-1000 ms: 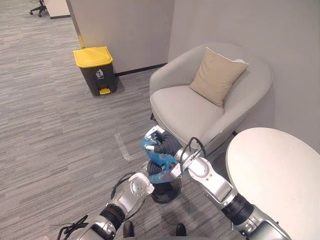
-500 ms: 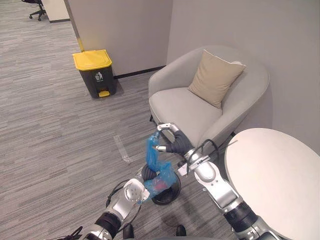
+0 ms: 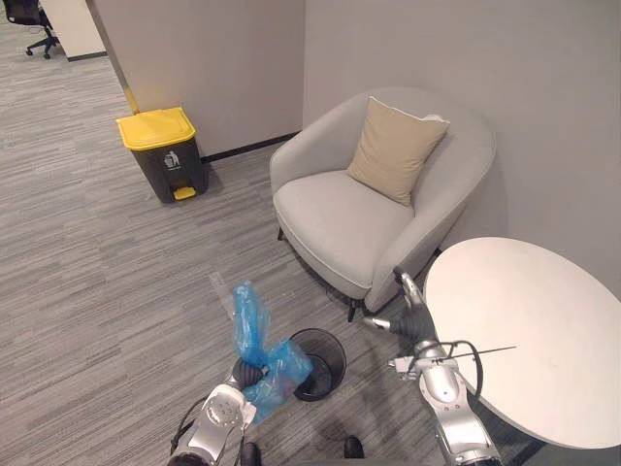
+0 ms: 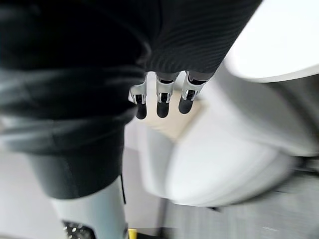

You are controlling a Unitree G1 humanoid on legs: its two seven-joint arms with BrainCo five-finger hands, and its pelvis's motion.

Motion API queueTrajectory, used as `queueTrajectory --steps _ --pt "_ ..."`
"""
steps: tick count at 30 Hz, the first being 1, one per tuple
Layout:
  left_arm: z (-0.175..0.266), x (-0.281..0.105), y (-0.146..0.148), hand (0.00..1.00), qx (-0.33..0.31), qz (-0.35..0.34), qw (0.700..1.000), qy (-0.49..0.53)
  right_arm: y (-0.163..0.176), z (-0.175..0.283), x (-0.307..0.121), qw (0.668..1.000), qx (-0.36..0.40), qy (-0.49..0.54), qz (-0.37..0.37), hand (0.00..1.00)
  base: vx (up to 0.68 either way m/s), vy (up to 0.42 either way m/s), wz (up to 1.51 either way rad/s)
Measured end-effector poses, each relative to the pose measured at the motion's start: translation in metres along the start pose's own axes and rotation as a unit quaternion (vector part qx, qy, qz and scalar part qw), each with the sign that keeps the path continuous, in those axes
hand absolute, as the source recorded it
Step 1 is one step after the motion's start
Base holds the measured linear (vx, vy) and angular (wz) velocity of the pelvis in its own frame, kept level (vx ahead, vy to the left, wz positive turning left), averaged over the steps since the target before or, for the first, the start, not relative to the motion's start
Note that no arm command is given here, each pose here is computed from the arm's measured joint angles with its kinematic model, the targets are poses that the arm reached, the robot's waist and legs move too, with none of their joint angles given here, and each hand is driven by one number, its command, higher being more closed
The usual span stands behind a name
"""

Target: Gather rubbish on tea table into small bin, then transfer packed bag to large trash can.

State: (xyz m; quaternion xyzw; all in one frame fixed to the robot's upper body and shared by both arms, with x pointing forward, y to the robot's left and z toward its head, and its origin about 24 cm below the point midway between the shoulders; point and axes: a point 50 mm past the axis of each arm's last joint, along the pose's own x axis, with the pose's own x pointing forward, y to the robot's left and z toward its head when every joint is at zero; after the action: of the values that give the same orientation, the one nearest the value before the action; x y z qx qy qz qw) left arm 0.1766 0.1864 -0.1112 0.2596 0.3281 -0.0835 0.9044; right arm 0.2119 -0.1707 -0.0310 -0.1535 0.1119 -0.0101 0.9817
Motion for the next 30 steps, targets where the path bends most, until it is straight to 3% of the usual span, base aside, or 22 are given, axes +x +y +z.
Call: queueTrajectory --steps 8,16,30 --pt "-0.041 -0.011 -0.010 1.00 -0.010 -0.019 0.996 0.084 0.011 -0.083 -0.025 0.977 -0.044 0.200 0.059 0.00 0.02 -0.003 0.02" --pt "-0.057 -0.017 -0.014 1.00 -0.022 -0.021 0.992 0.122 0.010 -0.104 -0.033 0.960 -0.082 0.253 0.088 0.00 0.04 -0.001 0.08" --pt "-0.068 -0.019 -0.009 1.00 -0.103 0.023 0.982 0.157 0.013 -0.110 -0.020 0.945 -0.111 0.292 0.101 0.00 -0.01 0.004 0.03"
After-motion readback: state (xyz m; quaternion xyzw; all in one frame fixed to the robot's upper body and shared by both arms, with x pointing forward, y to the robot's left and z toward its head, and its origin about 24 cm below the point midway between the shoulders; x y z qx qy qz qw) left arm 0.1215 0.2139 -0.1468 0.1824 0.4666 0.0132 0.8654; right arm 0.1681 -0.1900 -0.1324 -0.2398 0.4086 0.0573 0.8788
